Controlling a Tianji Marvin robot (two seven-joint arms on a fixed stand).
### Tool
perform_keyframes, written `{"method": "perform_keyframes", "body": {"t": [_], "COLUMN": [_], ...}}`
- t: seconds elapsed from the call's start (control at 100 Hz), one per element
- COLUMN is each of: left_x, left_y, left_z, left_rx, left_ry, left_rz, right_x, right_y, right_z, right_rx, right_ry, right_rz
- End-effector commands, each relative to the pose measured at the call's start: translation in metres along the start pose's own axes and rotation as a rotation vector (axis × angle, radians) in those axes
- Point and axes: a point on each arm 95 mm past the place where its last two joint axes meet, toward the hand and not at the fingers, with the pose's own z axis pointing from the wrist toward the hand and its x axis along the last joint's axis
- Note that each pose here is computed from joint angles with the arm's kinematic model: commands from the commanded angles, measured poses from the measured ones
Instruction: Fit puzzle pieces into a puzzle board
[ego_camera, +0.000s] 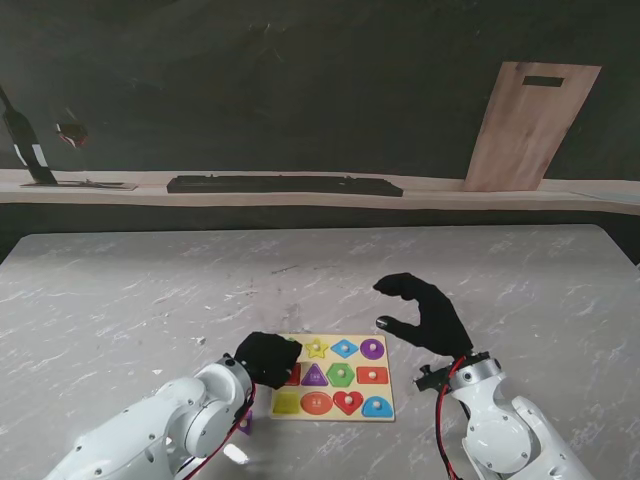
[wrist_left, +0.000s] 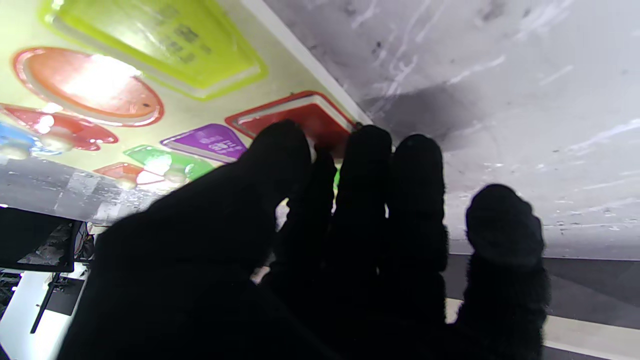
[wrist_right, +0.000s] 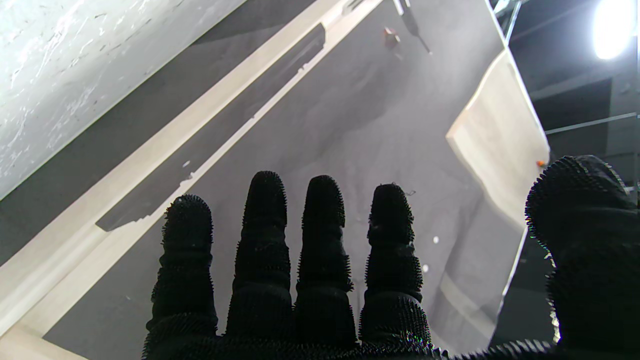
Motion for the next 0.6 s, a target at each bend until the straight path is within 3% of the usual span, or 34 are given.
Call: {"method": "perform_keyframes", "body": {"t": [0.0,0.59], "left_x": [0.0004,0.0042], "left_y": [0.0070,0.0067], "left_z": [-0.0018,-0.0025], "left_rx": [-0.009,0.031], "left_ry": [-0.003,0.029], "left_rz": [-0.012,-0.033], "right_x": [0.0022,0.0025], "right_y": [-0.0032,-0.0027], "right_z": [-0.0014,-0.0015], "right_rx": [-0.001,-0.004], "right_ry": [0.004,0.004], "right_rz": [0.007,0.006]}}
